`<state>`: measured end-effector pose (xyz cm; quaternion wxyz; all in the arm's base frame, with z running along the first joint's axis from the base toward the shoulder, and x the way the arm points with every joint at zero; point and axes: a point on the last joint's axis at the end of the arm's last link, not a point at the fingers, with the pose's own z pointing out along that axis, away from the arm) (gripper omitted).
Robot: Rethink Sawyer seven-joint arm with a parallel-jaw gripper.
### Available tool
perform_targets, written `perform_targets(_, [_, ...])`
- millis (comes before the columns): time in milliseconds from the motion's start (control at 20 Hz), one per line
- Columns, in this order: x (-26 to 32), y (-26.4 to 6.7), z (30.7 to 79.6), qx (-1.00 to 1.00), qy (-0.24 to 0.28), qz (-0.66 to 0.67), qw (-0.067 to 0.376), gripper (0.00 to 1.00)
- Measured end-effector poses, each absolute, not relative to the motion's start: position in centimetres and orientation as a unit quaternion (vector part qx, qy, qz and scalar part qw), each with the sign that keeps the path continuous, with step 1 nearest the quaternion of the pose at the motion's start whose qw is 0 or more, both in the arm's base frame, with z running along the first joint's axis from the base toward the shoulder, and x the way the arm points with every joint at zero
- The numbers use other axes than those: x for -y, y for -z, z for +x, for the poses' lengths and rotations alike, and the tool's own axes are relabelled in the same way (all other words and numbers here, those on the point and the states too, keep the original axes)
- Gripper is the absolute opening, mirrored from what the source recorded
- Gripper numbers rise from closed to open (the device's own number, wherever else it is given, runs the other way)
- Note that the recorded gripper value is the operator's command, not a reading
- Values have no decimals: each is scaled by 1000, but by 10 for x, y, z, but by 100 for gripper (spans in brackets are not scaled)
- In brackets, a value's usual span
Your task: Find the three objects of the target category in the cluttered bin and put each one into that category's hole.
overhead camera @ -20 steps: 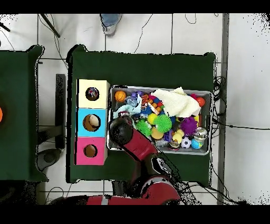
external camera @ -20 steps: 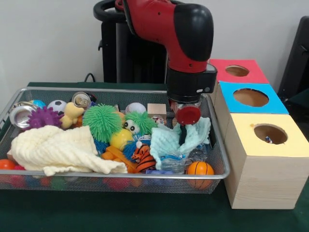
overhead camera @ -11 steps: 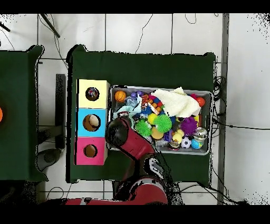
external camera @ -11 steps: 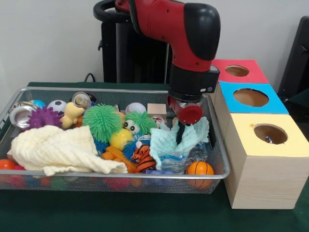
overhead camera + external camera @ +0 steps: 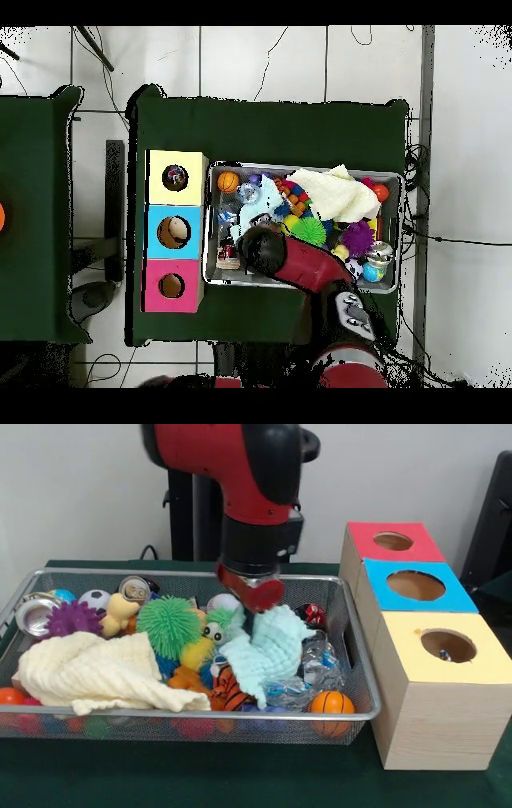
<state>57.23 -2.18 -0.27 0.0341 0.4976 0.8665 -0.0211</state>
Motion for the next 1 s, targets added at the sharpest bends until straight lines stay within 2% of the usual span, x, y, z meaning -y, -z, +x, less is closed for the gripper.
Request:
perform_targets(450, [137, -41, 575, -924, 4, 375, -76, 0])
perform_targets(600, [155, -52, 579, -936, -5, 341, -86, 0])
perform_targets(1000, [172, -71, 596, -955, -21, 289, -60, 0])
